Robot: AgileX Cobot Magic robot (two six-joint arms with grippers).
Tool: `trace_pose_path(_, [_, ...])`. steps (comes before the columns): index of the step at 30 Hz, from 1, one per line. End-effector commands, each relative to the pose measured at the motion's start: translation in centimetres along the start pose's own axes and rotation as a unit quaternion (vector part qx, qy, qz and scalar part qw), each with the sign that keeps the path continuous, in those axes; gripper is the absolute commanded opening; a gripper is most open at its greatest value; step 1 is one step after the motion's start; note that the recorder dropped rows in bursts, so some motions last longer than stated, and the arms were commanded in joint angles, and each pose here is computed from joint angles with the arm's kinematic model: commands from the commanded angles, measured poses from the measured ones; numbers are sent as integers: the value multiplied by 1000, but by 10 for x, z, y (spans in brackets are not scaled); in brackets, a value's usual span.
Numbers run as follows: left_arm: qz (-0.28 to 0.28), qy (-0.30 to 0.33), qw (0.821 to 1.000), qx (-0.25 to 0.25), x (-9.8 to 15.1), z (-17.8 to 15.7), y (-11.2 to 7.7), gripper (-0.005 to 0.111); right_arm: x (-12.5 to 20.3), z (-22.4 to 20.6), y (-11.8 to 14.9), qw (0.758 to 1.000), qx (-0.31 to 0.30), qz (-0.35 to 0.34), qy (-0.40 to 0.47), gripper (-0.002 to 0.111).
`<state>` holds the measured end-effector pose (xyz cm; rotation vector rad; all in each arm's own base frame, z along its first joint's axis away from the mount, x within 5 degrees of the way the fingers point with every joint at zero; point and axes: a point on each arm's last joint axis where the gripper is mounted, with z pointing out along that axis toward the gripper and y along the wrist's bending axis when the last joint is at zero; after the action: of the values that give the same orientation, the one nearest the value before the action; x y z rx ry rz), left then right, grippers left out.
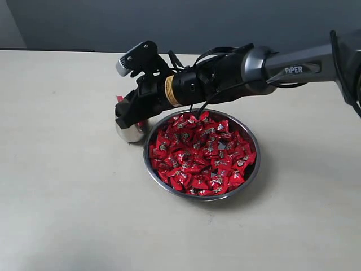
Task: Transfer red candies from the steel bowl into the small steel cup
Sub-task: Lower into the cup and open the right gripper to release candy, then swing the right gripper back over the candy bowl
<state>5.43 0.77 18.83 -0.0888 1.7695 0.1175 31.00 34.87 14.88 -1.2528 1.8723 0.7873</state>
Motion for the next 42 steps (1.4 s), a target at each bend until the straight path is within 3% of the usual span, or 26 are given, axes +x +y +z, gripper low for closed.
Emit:
trace_pose_path(1, [-2,-1,1000,0,1,0,0,0,-2,-1,-6,1000,20,1,-2,30])
trace_pose_path(4, [-2,-1,1000,0,1,0,0,0,-2,-1,-9,999,39,11,0,40])
trace_pose_path(15, [-2,-1,1000,0,1,0,0,0,-3,-2,-9,999,39,10,-1,40])
trace_pose_path(26, [-2,-1,1000,0,1,0,0,0,-40,-35,-2,998,48,10,-33,39])
trace_pose_path(29, [-2,-1,1000,0,1,0,0,0,-46,-43,-3,997,67,11,-30,31])
trace_pose_path(32, [-2,-1,1000,0,1,0,0,0,-46,-52,-5,995,97,13,-27,2])
trace_pose_path(42, [-2,-1,1000,0,1,0,0,0,-13,-94,-6,974,227,9,24,0])
